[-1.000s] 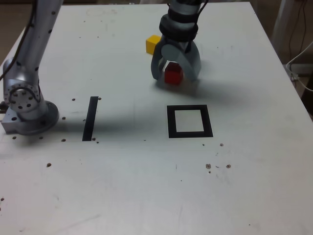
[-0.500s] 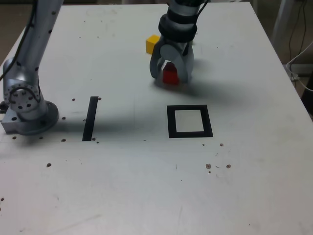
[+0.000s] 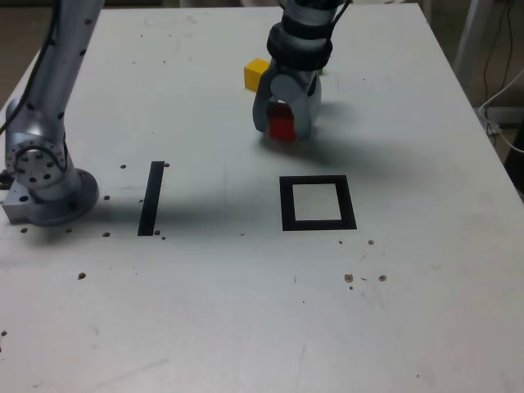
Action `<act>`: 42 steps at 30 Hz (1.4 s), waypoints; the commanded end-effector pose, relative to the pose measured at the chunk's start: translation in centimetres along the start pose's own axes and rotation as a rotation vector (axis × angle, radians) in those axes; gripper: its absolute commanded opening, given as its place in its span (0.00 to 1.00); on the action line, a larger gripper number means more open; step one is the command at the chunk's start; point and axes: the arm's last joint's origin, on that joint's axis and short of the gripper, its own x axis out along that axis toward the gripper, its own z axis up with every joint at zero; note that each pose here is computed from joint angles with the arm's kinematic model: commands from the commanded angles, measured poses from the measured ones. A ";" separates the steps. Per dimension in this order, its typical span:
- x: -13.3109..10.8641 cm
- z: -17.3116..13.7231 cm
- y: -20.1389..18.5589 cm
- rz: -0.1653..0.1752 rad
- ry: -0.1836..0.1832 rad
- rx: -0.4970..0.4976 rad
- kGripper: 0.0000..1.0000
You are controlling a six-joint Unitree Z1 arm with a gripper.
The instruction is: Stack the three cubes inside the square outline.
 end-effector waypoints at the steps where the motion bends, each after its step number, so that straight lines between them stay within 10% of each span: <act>1: -0.6 0.1 -0.7 0.001 -0.011 -0.006 0.28; 19: -3.3 2.1 -8.8 -0.073 -0.078 -0.188 0.28; 42: -1.6 5.4 -13.4 -0.109 -0.066 -0.271 0.28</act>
